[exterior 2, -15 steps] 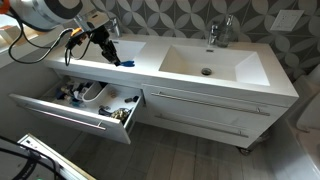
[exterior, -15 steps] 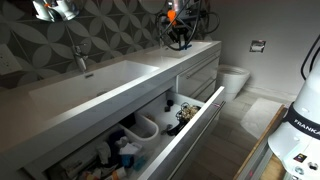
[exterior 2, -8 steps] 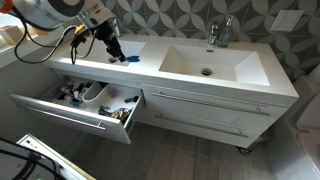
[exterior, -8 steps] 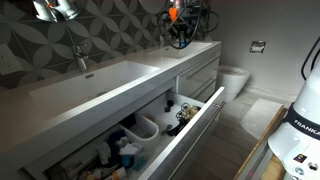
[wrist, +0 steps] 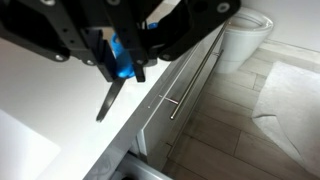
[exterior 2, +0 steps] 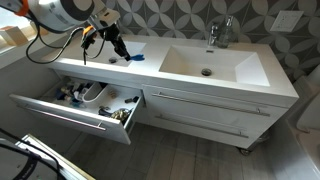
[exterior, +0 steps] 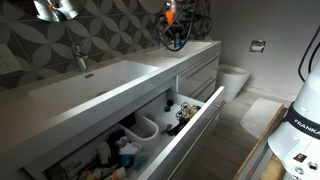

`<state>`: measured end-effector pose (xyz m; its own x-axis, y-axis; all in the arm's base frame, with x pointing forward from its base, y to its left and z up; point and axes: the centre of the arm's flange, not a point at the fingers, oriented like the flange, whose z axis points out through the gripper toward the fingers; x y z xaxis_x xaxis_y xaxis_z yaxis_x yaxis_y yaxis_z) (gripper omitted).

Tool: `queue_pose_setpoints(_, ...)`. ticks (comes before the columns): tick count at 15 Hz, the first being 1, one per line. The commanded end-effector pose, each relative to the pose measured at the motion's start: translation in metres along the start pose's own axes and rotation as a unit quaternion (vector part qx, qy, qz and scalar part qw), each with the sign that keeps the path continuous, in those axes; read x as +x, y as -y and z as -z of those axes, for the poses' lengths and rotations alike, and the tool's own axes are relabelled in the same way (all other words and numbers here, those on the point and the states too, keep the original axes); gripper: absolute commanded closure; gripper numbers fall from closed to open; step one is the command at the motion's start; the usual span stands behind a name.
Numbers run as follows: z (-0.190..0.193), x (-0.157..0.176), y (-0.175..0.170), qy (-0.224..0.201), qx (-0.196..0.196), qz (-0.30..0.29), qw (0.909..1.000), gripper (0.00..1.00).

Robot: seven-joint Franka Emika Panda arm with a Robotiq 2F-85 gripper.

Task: Pick up the blue scissors from the open drawer and put them on the kitchen counter

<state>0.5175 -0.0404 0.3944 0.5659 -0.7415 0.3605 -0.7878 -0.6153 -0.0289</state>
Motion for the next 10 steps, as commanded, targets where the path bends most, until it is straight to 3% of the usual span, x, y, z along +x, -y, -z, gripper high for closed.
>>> queue_pose_setpoints(1,-0.031,0.035,0.034,-0.016,0.021,0.009,0.9996,0.93)
queue_pose_setpoints(10,-0.065,0.048,0.11,-0.048,0.083,0.043,0.9945,0.94)
